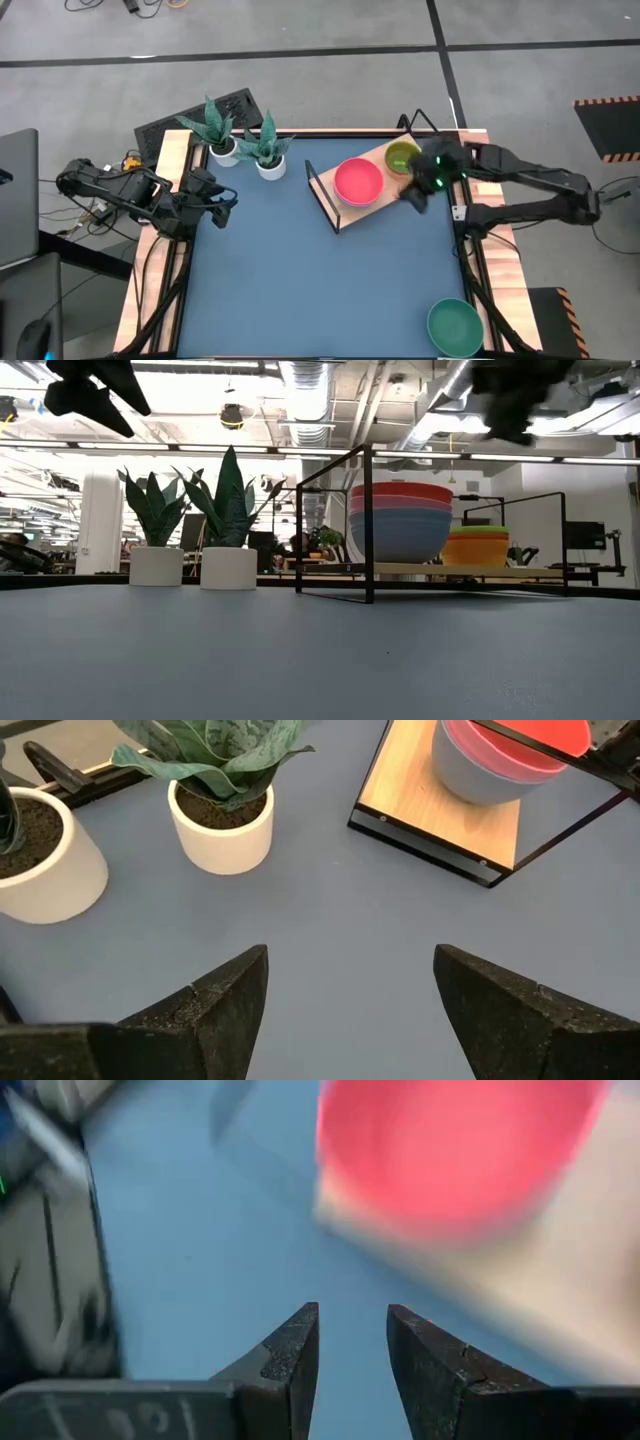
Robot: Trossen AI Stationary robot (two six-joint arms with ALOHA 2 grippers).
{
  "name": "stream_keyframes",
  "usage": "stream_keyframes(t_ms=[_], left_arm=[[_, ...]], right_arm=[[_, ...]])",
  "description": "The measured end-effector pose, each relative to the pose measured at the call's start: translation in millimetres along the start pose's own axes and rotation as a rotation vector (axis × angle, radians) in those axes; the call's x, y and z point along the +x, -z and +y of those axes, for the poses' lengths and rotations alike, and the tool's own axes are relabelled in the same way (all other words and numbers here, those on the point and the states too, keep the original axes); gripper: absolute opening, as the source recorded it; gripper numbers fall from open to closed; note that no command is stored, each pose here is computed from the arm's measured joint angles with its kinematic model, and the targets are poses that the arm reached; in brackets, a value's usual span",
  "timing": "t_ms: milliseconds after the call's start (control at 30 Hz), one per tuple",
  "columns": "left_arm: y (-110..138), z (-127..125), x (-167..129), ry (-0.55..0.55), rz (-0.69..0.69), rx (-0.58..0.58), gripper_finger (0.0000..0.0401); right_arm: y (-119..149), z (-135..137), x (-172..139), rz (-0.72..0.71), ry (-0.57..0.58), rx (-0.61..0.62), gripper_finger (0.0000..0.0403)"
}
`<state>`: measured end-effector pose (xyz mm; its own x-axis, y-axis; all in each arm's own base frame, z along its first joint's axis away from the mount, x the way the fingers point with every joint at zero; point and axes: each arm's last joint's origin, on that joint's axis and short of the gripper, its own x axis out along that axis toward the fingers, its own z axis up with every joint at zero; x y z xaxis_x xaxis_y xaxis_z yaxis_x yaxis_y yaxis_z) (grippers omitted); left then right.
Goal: Place and stack bowls onto a shelf
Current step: Stack the large green bowl on top of the large orange bowl on the shelf
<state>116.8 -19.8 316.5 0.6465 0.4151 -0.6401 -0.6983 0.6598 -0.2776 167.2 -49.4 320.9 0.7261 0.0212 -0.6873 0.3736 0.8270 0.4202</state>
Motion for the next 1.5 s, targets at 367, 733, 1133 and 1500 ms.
stream_keyframes(t_ms=[367,733,1133,1500], left_arm=[[0,0,0,0.002,0.003,0.007,0.0269],[0,0,0,0.001,0.002,0.007,0.0269],[0,0,0,0.001,0.002,0.004,0.0269],[0,0,0,0.000,0.001,0.004,0.0269]], right_arm=[[88,61,-14,0.553,0.069,0.064,0.0145],[152,114,4,0.671,0.125,-0.134,0.0159],[196,146,47,0.786,0.152,-0.278,0.0284],[225,149,77,0.890,0.210,-0.465,0.0286]])
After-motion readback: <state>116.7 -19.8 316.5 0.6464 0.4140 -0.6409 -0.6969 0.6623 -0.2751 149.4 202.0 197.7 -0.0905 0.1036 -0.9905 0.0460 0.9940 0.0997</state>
